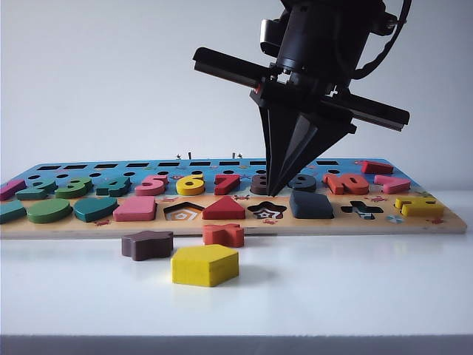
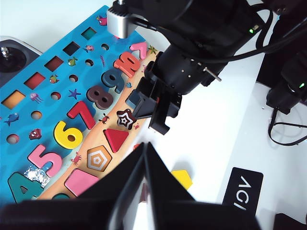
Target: Insert the cube into the slot.
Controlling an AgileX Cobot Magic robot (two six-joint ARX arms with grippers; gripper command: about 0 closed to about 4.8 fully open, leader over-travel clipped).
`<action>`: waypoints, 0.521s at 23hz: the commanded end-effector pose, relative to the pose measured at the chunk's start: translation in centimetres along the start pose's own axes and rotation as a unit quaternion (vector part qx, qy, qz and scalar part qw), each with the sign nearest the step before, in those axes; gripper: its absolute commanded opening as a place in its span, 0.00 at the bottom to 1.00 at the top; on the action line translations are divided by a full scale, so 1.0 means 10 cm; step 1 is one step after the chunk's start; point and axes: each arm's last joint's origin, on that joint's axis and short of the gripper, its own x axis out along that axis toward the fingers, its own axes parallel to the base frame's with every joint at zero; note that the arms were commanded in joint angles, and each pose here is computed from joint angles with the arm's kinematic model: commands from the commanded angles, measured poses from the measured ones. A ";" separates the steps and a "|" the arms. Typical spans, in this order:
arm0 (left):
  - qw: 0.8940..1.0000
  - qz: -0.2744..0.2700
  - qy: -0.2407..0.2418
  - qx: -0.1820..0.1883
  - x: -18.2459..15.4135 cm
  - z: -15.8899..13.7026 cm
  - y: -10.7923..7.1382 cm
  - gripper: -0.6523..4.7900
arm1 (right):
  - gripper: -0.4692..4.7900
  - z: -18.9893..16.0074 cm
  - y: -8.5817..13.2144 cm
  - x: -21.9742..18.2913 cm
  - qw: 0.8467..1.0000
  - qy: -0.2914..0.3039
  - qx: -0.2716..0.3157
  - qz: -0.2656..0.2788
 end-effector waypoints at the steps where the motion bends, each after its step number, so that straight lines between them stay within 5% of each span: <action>1: 1.000 -0.001 -0.005 0.006 -0.01 0.02 0.00 0.15 | 0.07 0.01 -0.03 -0.01 1.000 -0.004 0.003 -0.014; 12: 1.000 -0.001 -0.005 0.006 -0.01 0.02 0.00 0.15 | 0.07 0.02 -0.07 -0.02 0.999 -0.009 0.005 -0.037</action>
